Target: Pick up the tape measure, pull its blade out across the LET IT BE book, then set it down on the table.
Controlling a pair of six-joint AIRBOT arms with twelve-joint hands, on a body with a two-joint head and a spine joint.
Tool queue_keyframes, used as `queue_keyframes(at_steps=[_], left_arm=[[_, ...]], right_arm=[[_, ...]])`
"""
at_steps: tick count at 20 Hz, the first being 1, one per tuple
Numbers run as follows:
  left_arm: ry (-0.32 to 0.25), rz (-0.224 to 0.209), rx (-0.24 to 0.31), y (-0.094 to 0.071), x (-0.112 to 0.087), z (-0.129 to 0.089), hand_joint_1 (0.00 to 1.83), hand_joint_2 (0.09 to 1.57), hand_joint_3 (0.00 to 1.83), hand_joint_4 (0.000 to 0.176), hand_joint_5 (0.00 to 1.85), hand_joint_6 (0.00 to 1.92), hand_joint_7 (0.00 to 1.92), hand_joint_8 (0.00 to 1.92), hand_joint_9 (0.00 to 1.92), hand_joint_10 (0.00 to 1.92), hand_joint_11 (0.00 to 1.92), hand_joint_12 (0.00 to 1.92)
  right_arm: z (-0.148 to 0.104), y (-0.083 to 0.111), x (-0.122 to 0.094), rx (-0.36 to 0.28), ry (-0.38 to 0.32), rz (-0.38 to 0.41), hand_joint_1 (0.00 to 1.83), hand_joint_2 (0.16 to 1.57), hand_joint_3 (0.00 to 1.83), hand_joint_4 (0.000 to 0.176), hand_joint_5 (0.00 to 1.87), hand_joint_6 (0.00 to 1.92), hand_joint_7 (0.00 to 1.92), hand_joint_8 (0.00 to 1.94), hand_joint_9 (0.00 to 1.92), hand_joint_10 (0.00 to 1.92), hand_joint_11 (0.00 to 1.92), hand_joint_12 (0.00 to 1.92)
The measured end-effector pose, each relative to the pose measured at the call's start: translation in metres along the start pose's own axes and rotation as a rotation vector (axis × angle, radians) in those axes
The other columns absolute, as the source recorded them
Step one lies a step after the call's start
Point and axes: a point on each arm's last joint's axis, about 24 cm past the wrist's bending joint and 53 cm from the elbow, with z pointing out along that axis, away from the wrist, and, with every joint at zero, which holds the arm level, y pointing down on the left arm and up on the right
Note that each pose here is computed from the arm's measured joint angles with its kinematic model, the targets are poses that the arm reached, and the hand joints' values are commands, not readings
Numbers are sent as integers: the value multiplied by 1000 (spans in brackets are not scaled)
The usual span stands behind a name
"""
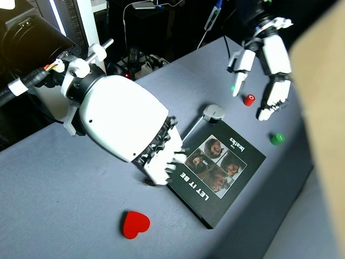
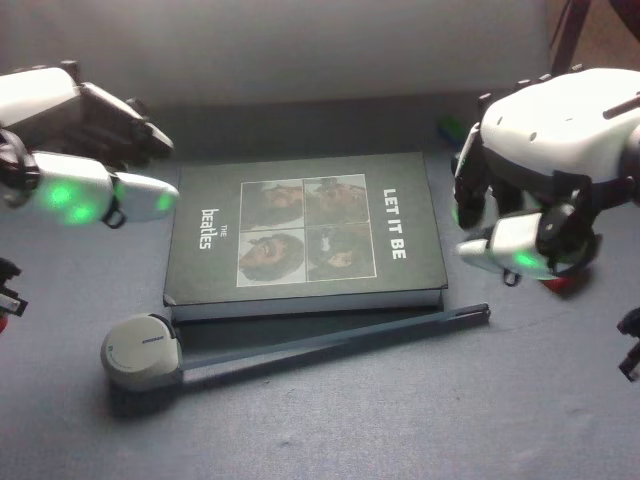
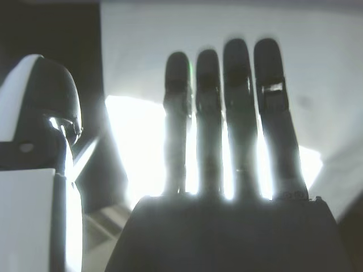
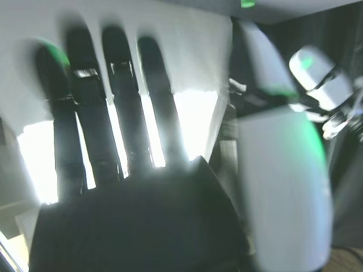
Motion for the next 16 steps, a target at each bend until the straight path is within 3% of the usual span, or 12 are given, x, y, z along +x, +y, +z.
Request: queue_keyframes(at_steps=[1,2,3,4,5,6,7,8,9,10,14,16], left_arm=[[-6,26,11,-7,0,2,633,1040,1,0,519,1567,544,1850,767,1899,822,1900],[-18,49,13,-13,-2,2,656,1104,10,7,614,1850,594,1907,810,1917,855,1917],[-55,107,27,-25,-9,4,650,1212,12,31,760,1907,646,1918,826,1920,896,1920],[-76,180,42,-34,-12,5,658,1249,12,39,831,1918,676,1920,828,1921,919,1921],[-115,286,63,-51,-17,5,675,1294,11,43,946,1920,756,1921,878,1921,987,1921],[-136,290,67,-63,-22,7,681,1313,6,42,1044,1921,845,1921,964,1921,1077,1921],[-152,331,58,-68,-25,8,666,1316,2,41,1123,1921,924,1921,1039,1921,1147,1921],[-164,364,14,-66,-23,7,631,1311,0,51,1209,1921,1039,1921,1159,1921,1266,1921],[-163,358,-41,-61,-17,6,586,1295,1,152,1298,1921,1199,1921,1330,1921,1443,1921],[-158,334,-91,-58,-10,5,579,1295,1,171,1303,1921,1230,1921,1361,1921,1471,1921],[-163,254,-217,-57,24,0,630,1321,4,176,1271,1921,1256,1921,1402,1921,1524,1921],[-137,258,-254,-62,48,2,640,1317,0,176,1269,1921,1258,1921,1402,1921,1526,1921]], right_arm=[[0,0,0,-1,-2,-2,901,1052,0,0,873,1909,1120,1937,1451,1921,1729,1921],[0,1,0,-4,-1,-2,928,1073,3,0,954,1919,1221,1940,1511,1921,1762,1921],[0,1,0,-4,1,-1,926,1135,11,0,1064,1921,1295,1941,1544,1921,1777,1921],[0,1,0,-4,1,0,912,1180,15,0,1119,1921,1331,1941,1557,1921,1783,1921],[0,1,0,-4,0,-2,895,1242,4,0,1164,1921,1364,1941,1579,1921,1787,1921],[0,1,0,-4,0,-2,923,1260,0,0,1212,1921,1400,1941,1606,1921,1797,1921],[0,2,1,-8,2,-2,952,1262,1,136,1246,1921,1419,1941,1621,1921,1807,1921],[0,4,2,-12,5,-2,974,1266,1,168,1261,1921,1431,1941,1638,1921,1823,1921],[-1,2,2,-6,4,1,959,1299,11,176,1270,1921,1450,1941,1657,1921,1852,1921],[-1,1,0,-3,0,-2,942,1312,13,176,1244,1921,1458,1941,1665,1921,1863,1921],[-1,4,2,-14,6,-2,954,1307,2,176,1261,1921,1492,1941,1707,1921,1912,1921],[-1,4,2,-10,3,-2,983,1291,0,176,1273,1921,1498,1941,1718,1921,1920,1921]])
